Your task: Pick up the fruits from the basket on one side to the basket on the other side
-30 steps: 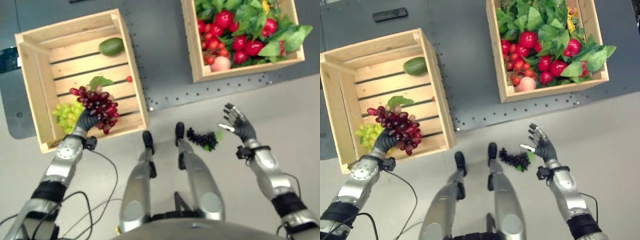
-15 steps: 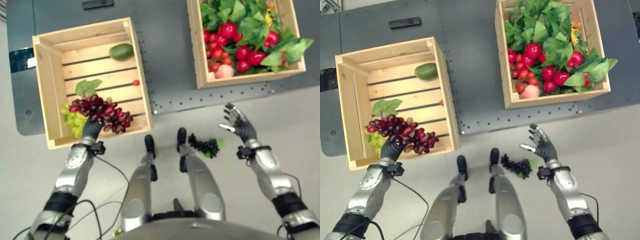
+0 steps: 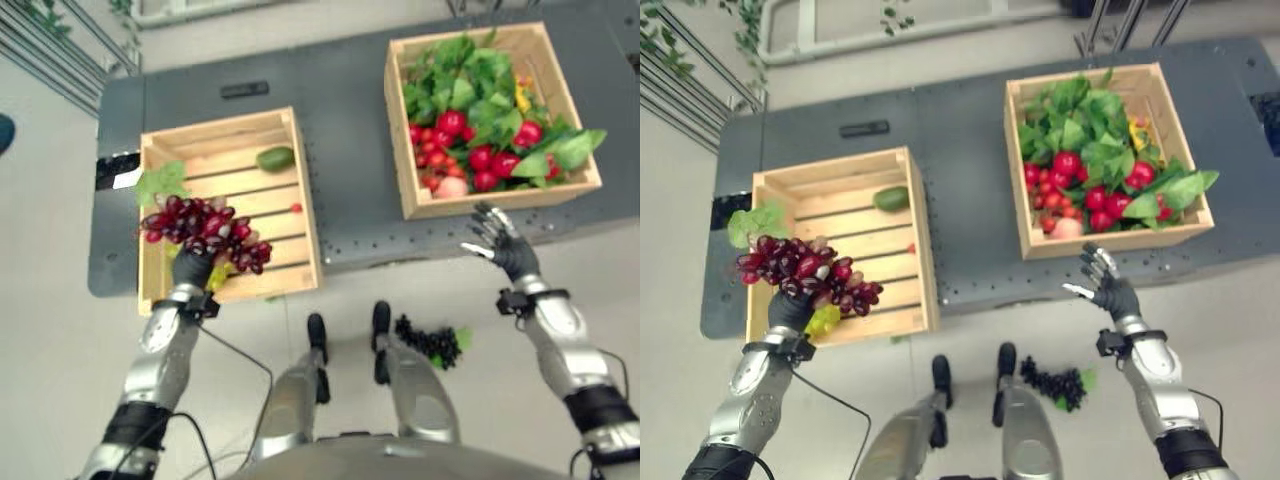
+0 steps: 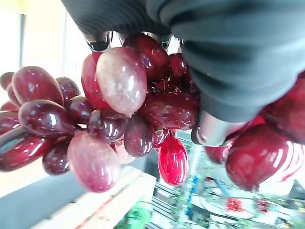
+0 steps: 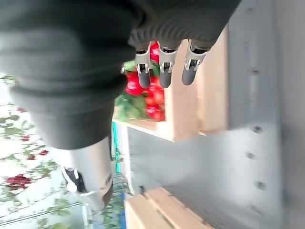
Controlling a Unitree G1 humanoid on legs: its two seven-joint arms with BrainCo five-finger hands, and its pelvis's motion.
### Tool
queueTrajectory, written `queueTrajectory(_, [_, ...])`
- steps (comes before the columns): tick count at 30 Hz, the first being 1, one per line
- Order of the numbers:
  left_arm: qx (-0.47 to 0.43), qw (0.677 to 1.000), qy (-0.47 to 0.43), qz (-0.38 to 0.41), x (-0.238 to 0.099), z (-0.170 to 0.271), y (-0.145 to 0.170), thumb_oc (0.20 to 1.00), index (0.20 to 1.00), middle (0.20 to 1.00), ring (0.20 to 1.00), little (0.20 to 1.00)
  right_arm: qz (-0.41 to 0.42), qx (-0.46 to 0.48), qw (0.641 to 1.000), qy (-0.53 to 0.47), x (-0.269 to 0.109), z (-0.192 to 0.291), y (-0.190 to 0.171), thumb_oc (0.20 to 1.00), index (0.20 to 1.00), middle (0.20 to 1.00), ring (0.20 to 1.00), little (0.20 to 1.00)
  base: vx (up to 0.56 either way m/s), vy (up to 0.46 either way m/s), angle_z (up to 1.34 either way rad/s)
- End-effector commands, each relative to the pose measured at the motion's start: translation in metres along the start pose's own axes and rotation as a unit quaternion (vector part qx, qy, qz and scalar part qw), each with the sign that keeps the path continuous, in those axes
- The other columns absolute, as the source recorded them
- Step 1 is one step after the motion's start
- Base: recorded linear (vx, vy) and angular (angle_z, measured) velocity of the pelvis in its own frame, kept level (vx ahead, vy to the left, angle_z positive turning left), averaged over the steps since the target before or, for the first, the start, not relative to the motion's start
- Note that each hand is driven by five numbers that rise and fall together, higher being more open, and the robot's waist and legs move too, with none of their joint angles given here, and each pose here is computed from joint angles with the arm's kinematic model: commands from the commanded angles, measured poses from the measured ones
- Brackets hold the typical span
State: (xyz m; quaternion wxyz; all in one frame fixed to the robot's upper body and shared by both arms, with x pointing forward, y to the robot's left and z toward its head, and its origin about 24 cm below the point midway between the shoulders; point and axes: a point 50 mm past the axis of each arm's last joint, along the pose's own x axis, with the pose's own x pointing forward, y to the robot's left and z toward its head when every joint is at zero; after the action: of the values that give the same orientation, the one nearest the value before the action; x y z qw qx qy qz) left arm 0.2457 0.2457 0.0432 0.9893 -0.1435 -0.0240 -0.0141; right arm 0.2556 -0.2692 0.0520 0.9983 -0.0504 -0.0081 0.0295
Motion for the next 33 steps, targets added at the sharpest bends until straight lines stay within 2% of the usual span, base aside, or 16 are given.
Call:
queueTrajectory(1, [-0.005, 0.997, -0.074, -0.009, -0.006, 0.028, 0.008, 0.200, 0.200, 0.200, 0.200, 0.200, 0.021, -0.023, 0.999, -0.024, -0.002, 0.013, -0.004, 1.000, 1.000, 1.000, 1.000, 1.000, 0.08, 0.006, 0.10])
queueTrajectory(8, [-0.002, 0.996, -0.077, -0.048, -0.010, 0.034, 0.001, 0.200, 0.200, 0.200, 0.200, 0.200, 0.050, -0.074, 0.995, -0.050, 0.000, 0.042, -0.019, 1.000, 1.000, 1.000, 1.000, 1.000, 0.08, -0.009, 0.03])
queueTrajectory(11, [0.002, 0.991, -0.081, -0.103, -0.010, 0.044, -0.012, 0.200, 0.200, 0.200, 0.200, 0.200, 0.084, -0.107, 0.989, -0.053, 0.006, 0.059, -0.024, 1.000, 1.000, 1.000, 1.000, 1.000, 0.09, -0.026, 0.06])
queueTrajectory(16, [-0.015, 0.983, -0.083, -0.165, -0.006, 0.051, -0.031, 0.200, 0.200, 0.200, 0.200, 0.200, 0.129, -0.094, 0.985, -0.068, 0.018, 0.074, -0.016, 1.000, 1.000, 1.000, 1.000, 1.000, 0.07, -0.022, 0.05])
queueTrajectory(21, [-0.043, 0.964, -0.071, -0.253, -0.005, 0.055, -0.060, 0.200, 0.200, 0.200, 0.200, 0.200, 0.199, -0.072, 0.974, -0.078, 0.034, 0.084, 0.008, 1.000, 1.000, 1.000, 1.000, 1.000, 0.05, -0.014, 0.03])
queueTrajectory(24, [-0.046, 0.949, -0.055, -0.306, -0.003, 0.054, -0.078, 0.200, 0.200, 0.200, 0.200, 0.200, 0.265, -0.064, 0.960, -0.070, 0.044, 0.084, 0.034, 1.000, 1.000, 1.000, 1.000, 1.000, 0.05, -0.014, 0.09])
queueTrajectory(25, [-0.046, 0.949, -0.055, -0.306, -0.003, 0.054, -0.078, 0.200, 0.200, 0.200, 0.200, 0.200, 0.265, -0.064, 0.959, -0.070, 0.044, 0.084, 0.034, 1.000, 1.000, 1.000, 1.000, 1.000, 0.04, -0.014, 0.03])
queueTrajectory(28, [-0.026, 0.935, -0.034, -0.353, 0.000, 0.054, -0.091, 0.200, 0.200, 0.200, 0.200, 0.200, 0.326, -0.068, 0.941, -0.063, 0.051, 0.084, 0.061, 1.000, 1.000, 1.000, 1.000, 1.000, 0.02, -0.014, 0.06])
queueTrajectory(33, [-0.002, 0.918, -0.022, -0.396, 0.005, 0.057, -0.105, 0.200, 0.200, 0.200, 0.200, 0.200, 0.372, -0.064, 0.924, -0.057, 0.056, 0.081, 0.087, 1.000, 1.000, 1.000, 1.000, 1.000, 0.00, 0.000, 0.00])
